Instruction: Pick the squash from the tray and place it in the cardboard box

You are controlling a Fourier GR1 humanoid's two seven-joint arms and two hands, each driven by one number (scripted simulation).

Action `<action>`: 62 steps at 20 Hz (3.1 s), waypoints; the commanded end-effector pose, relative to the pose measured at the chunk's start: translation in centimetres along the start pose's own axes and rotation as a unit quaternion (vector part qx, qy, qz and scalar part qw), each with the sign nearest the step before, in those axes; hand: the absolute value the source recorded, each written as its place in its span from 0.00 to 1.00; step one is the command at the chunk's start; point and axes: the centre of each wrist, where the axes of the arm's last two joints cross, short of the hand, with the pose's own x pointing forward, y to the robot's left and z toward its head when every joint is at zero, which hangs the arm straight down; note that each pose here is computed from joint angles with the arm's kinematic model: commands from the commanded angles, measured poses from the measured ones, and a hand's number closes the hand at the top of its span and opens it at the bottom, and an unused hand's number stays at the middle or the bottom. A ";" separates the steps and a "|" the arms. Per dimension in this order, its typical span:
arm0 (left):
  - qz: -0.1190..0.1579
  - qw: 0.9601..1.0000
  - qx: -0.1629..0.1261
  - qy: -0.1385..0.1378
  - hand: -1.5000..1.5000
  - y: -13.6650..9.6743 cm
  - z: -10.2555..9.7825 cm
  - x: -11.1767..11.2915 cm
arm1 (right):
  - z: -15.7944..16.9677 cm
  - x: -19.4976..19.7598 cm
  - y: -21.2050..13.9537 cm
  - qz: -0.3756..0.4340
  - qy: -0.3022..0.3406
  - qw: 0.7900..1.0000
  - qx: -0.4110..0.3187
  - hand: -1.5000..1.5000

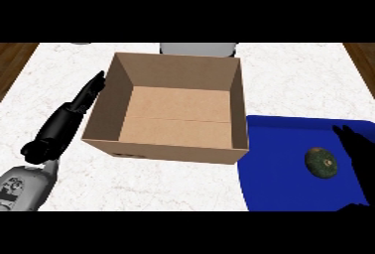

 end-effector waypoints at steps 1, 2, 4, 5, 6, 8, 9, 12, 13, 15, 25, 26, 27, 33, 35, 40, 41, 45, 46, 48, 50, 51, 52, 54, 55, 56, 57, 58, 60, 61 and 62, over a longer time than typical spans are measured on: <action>0.009 1.000 -0.001 0.013 0.50 0.7 -0.5 1.0 | -1.9 1.8 1.9 0.019 0.030 0.999 0.015 0.00; 0.010 1.000 -0.009 0.012 0.50 -1.4 -0.8 0.3 | -2.3 3.2 2.1 0.028 0.042 0.999 0.010 0.00; -0.003 1.000 0.002 0.008 0.50 0.5 0.9 0.3 | -2.1 3.3 2.7 0.040 0.044 0.998 0.002 0.00; -0.003 1.000 0.010 0.022 0.50 0.2 -0.1 -1.2 | -1.8 2.6 0.4 0.040 0.048 0.998 -0.007 0.00; 0.008 1.000 -0.006 0.016 0.50 0.0 -0.9 -0.2 | -3.3 2.2 2.2 0.049 0.051 0.998 -0.001 0.00; 0.003 1.000 0.001 0.021 0.50 -0.9 0.0 -1.2 | -3.7 1.8 3.4 0.043 0.056 0.997 -0.005 0.00; 0.002 1.000 -0.001 0.019 0.50 0.0 -0.8 -1.1 | -3.3 3.0 3.0 0.034 0.053 0.998 -0.015 0.00; 0.006 1.000 0.001 0.017 0.50 0.5 -0.3 -0.6 | -5.4 2.3 1.5 0.055 0.061 0.997 0.000 0.00; 0.012 1.000 0.008 0.012 0.50 -0.3 -0.8 -0.8 | -4.2 1.8 3.6 0.051 0.058 0.997 -0.005 0.00; -0.003 1.000 0.004 0.018 0.50 -1.4 -0.3 -0.7 | -4.1 1.0 4.2 0.063 0.058 0.996 -0.002 0.00; 0.008 1.000 -0.002 0.021 0.50 0.3 1.6 0.3 | -7.6 1.0 4.7 0.052 0.058 0.997 0.019 0.00; -0.003 1.000 0.009 0.017 0.50 1.7 0.9 -0.9 | -6.5 -1.5 6.1 0.058 0.057 0.997 0.013 0.00; -0.003 1.000 0.016 0.016 0.50 1.1 0.9 0.0 | -6.3 1.1 6.7 0.053 0.063 0.997 0.014 0.00; -0.002 1.000 0.007 0.014 0.50 -0.1 1.5 -0.3 | -8.4 -1.3 6.0 0.061 0.076 0.995 0.021 0.00; 0.006 1.000 0.011 0.026 0.50 0.1 0.9 -0.1 | -7.1 -1.1 7.5 0.062 0.088 0.994 0.023 0.00; -0.003 1.000 0.014 0.018 0.50 -0.2 0.3 1.5 | -8.2 -1.9 9.0 0.065 0.106 0.992 0.021 0.00; 0.006 1.000 0.000 0.016 0.50 1.2 0.4 -0.1 | -9.6 -1.4 9.8 0.064 0.098 0.993 0.028 0.00; 0.003 1.000 0.000 0.028 0.50 -1.9 0.9 -0.8 | -9.9 -2.0 8.9 0.048 0.089 0.994 0.039 0.00; 0.003 1.000 0.007 0.022 0.50 -0.1 -0.9 -0.3 | -9.7 -1.7 11.3 0.063 0.072 0.994 0.043 0.00; -0.005 1.000 0.011 0.021 0.50 0.5 -1.2 0.7 | -11.3 -4.6 9.4 0.078 0.048 0.995 0.040 1.00; 0.000 1.000 0.008 0.020 0.50 -0.6 -0.2 -0.2 | -9.4 -4.1 10.1 0.086 0.010 0.996 0.016 1.00; 0.003 1.000 0.003 0.016 0.50 -0.9 0.3 0.9 | -11.3 -2.6 10.8 0.086 0.012 0.996 -0.006 1.00; 0.002 1.000 -0.001 0.016 0.50 1.2 1.1 1.3 | -11.0 -3.1 11.2 0.100 0.011 0.995 -0.020 1.00; 0.001 1.000 0.007 0.017 0.50 2.1 -0.4 -0.3 | -10.7 -3.0 10.6 0.096 0.000 0.994 -0.041 1.00; 0.002 1.000 -0.004 0.013 0.50 -2.1 0.5 -0.8 | -11.2 -2.7 10.3 0.108 -0.001 0.993 -0.054 1.00; -0.001 1.000 0.003 0.015 0.50 0.4 1.5 -1.6 | -12.2 -3.1 10.7 0.115 -0.009 0.992 -0.054 1.00; 0.001 1.000 0.001 0.019 0.50 0.5 0.0 -0.3 | -11.3 -1.4 11.5 0.114 -0.010 0.991 -0.062 1.00; -0.001 1.000 0.005 0.011 0.50 -1.5 0.1 0.1 | -11.2 -3.0 9.7 0.123 -0.006 0.991 -0.061 1.00; 0.004 1.000 0.001 0.019 0.50 1.3 -0.8 -1.5 | -10.8 -1.0 9.8 0.115 -0.034 0.988 -0.097 1.00; 0.000 1.000 0.000 0.022 0.50 0.3 1.2 1.0 | -10.9 -1.3 9.6 0.112 -0.041 0.986 -0.118 1.00; 0.000 1.000 0.006 0.012 0.50 0.7 -0.2 -0.7 | -7.9 4.8 10.0 0.114 -0.167 0.974 -0.100 1.00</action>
